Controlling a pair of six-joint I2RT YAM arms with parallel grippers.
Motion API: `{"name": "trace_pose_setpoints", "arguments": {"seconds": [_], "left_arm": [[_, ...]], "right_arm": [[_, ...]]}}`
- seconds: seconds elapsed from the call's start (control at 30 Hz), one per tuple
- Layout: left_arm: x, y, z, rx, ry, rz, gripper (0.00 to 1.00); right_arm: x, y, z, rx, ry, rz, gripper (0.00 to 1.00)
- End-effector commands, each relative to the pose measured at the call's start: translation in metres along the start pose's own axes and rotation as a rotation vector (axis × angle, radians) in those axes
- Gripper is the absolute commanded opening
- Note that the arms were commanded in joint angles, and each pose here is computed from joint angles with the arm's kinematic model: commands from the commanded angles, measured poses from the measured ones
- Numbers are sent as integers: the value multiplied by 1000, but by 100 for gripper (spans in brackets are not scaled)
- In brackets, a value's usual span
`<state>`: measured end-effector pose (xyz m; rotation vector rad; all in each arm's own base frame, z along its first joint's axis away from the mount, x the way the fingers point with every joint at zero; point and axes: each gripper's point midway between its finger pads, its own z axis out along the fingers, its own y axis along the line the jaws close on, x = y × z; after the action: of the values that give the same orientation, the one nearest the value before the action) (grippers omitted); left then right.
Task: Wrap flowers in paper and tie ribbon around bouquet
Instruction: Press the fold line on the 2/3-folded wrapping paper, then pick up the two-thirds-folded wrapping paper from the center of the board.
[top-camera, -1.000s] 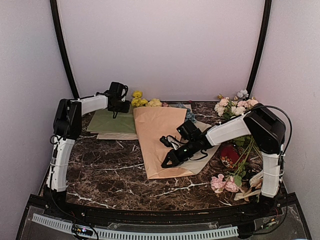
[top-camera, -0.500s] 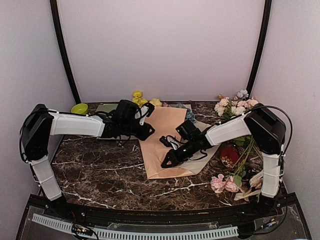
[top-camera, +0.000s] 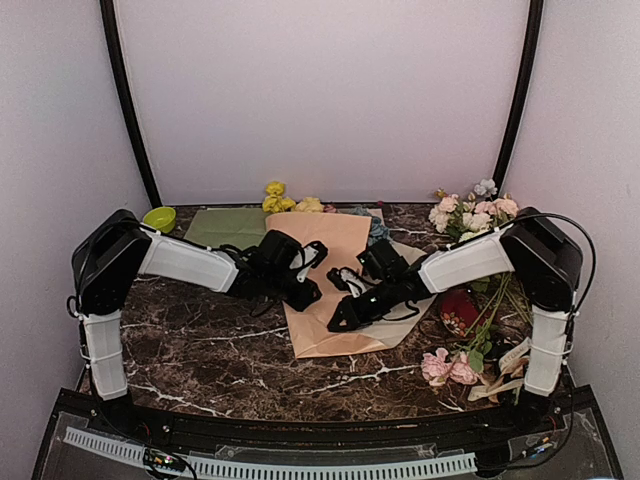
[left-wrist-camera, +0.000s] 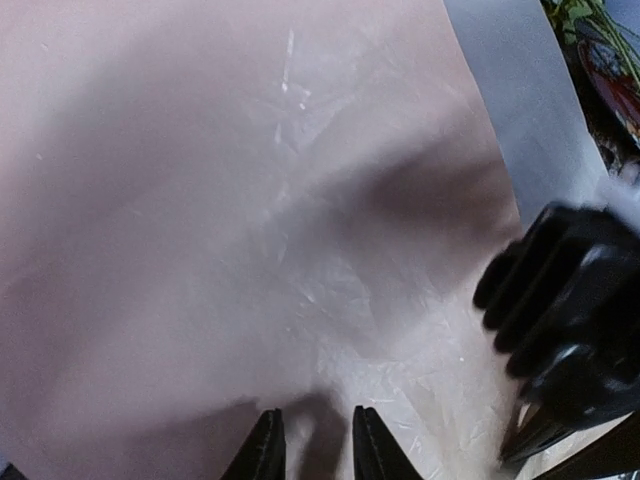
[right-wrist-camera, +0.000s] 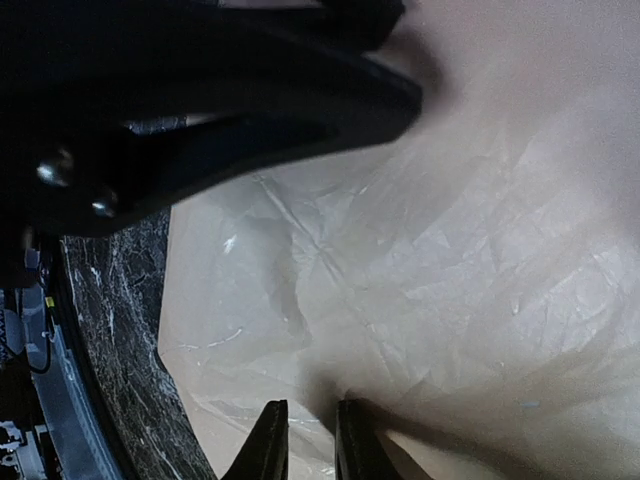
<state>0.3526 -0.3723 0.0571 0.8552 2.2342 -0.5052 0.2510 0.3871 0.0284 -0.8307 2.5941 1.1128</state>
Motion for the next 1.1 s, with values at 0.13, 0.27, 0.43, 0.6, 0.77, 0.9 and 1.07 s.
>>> {"name": "trace_pose_setpoints", "arguments": {"seconds": [0.13, 0.27, 0.43, 0.6, 0.77, 0.9, 1.07], "left_arm": [[21, -8, 13, -4, 63, 57, 24], [24, -9, 13, 0, 71, 63, 25], [27, -11, 14, 2, 77, 67, 24], [30, -13, 14, 2, 84, 77, 24], [29, -15, 15, 6, 80, 85, 24], [29, -16, 15, 5, 80, 93, 24], [30, -15, 15, -8, 86, 107, 24]], "right_arm": [[-31, 10, -45, 90, -136, -6, 19], [-42, -23, -89, 245, -242, 75, 23], [-27, -119, -184, 542, -425, 310, 38], [4, -186, -233, 640, -491, 497, 48], [7, -217, -240, 597, -522, 591, 53], [0, -237, -240, 586, -540, 621, 55], [-13, -243, -227, 535, -516, 598, 49]]}}
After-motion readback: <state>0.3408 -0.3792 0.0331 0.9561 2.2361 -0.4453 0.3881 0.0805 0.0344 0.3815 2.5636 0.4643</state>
